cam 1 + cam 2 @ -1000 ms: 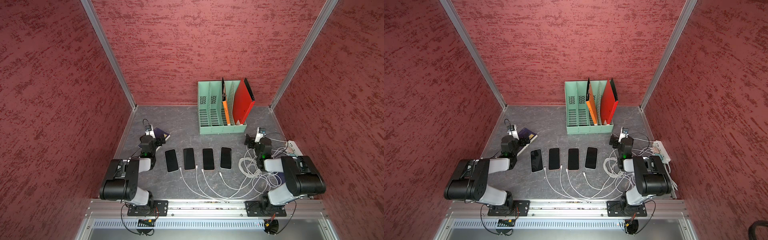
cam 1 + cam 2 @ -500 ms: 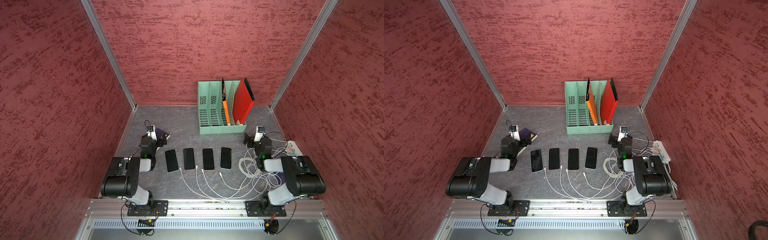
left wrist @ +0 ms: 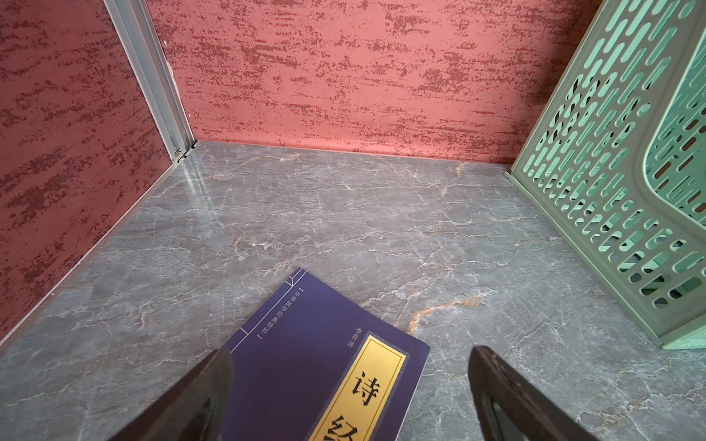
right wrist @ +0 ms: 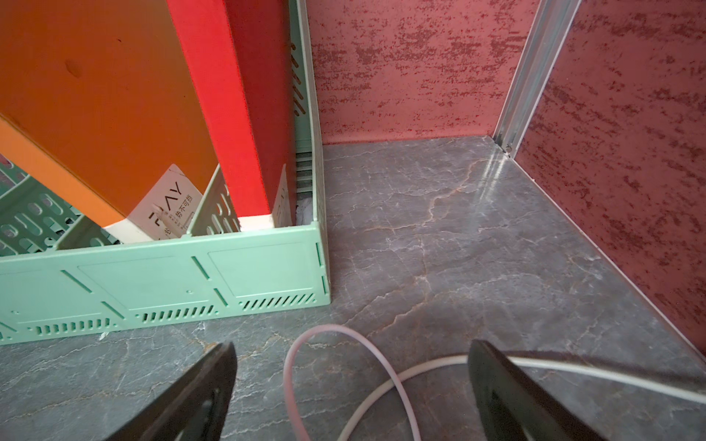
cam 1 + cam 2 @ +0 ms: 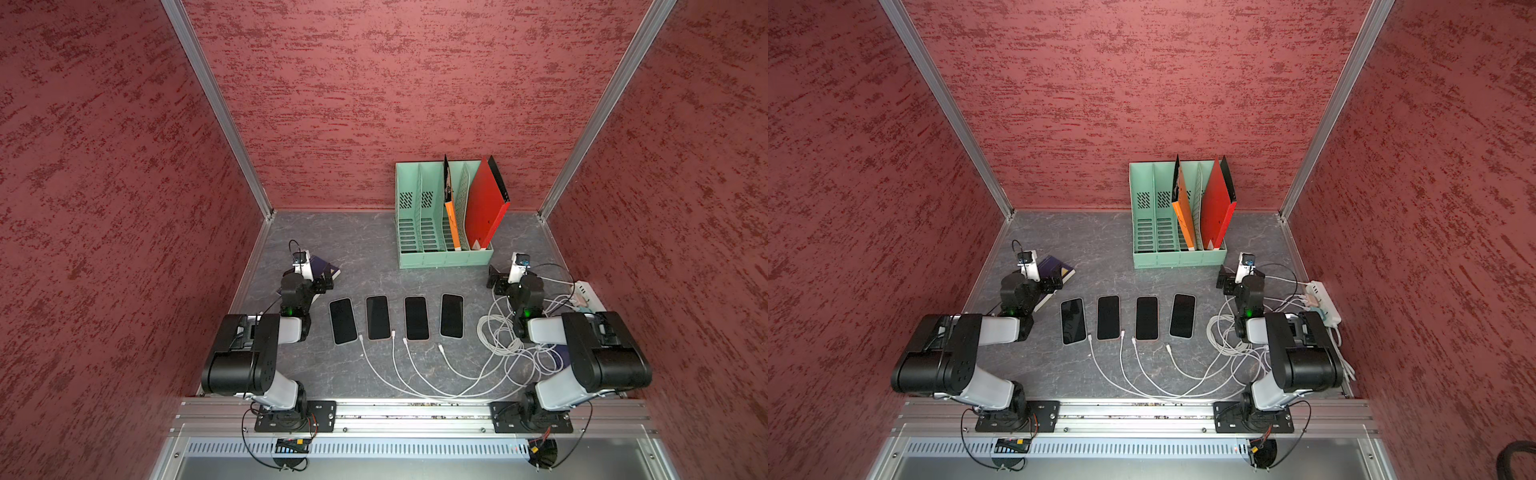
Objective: Unplug the charging cable from the phone
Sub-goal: Reset both arms
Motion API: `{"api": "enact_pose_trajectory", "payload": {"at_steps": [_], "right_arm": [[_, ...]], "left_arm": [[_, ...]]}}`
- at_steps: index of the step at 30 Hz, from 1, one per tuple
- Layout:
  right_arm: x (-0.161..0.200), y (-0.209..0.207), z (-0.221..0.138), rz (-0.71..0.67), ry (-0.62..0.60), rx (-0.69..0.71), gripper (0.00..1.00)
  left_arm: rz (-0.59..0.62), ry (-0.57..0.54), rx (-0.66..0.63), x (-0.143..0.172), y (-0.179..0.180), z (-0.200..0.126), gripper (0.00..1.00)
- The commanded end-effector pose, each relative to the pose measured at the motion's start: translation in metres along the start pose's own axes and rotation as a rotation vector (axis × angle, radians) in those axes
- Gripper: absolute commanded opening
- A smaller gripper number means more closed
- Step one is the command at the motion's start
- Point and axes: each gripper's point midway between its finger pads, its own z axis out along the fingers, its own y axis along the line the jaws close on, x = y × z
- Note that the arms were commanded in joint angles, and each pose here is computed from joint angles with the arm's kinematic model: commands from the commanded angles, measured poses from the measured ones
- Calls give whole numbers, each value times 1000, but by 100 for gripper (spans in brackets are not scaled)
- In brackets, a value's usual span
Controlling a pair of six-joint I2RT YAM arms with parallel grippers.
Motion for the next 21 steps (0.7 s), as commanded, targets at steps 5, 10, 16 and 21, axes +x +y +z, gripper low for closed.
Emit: {"api": "enact_pose_trajectory", "payload": {"at_steps": [5, 10, 16, 21], "right_arm": [[-7, 2, -2, -9, -29, -14, 99], [-7, 2, -2, -9, -30, -14, 99], [-8, 2, -2, -8, -31, -14, 99], [-7, 2, -2, -9, -29, -12, 98]], "left_arm": [[3, -6, 13, -1, -1, 0, 100], [2, -8, 12, -2, -1, 0, 100], [2, -7, 10, -1, 0, 0, 100], [3, -6, 12, -1, -1, 0, 100]]}}
